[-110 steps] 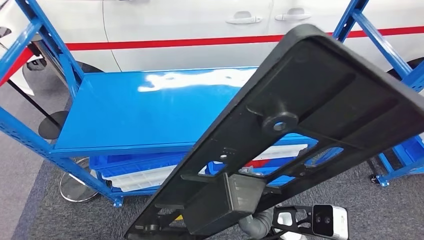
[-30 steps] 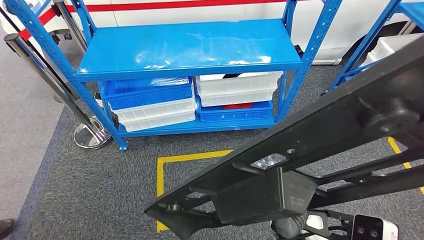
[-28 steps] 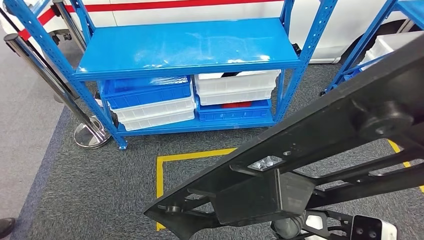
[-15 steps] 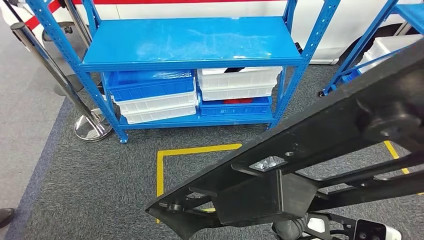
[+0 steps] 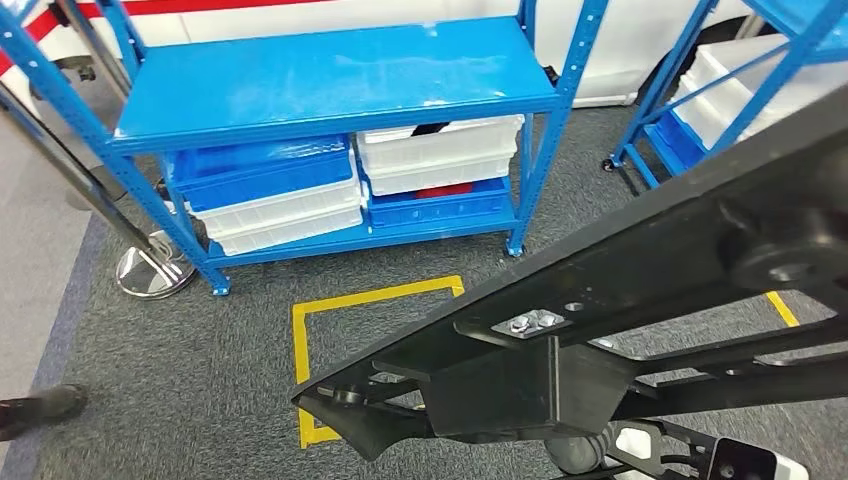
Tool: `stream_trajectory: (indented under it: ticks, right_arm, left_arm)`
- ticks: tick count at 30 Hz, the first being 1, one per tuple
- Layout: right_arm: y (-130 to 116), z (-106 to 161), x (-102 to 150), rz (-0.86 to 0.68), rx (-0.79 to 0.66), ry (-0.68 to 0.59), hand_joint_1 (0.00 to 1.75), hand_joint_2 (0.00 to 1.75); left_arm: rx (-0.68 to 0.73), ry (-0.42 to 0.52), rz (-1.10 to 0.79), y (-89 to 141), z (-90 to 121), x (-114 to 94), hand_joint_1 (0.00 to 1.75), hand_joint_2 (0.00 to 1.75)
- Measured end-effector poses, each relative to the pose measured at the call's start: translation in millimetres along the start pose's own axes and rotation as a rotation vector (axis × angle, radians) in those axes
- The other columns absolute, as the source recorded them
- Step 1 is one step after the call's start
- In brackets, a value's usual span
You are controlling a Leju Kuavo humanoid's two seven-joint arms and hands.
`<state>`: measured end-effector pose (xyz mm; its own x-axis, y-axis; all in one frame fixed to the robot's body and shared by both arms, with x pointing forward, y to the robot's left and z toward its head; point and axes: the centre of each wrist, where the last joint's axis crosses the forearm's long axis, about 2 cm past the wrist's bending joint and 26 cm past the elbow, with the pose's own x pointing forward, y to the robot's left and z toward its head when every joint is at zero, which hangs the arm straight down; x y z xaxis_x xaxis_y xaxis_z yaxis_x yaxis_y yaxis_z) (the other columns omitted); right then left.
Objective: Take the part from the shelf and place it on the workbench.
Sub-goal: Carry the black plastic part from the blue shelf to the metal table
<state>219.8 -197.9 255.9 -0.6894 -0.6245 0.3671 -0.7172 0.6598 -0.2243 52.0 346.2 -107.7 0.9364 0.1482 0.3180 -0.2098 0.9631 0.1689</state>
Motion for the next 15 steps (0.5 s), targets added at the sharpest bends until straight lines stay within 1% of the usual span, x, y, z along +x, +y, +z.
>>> stream_trajectory:
  ticks: [7, 15]
  right_arm:
    - [-1.4, -1.7, 4.3, 0.076, -0.029, 0.005, 1.75, 1.75]
    - [-2.3, -0.2, 10.6, 0.109, -0.013, 0.014, 1.75, 1.75]
  left_arm:
    - [-0.002, -0.02, -0.022, 0.2, 0.0, -0.4, 0.0, 0.0]
    - [-0.001, -0.042, -0.04, 0.0, -0.6, 3.7, 0.0, 0.0]
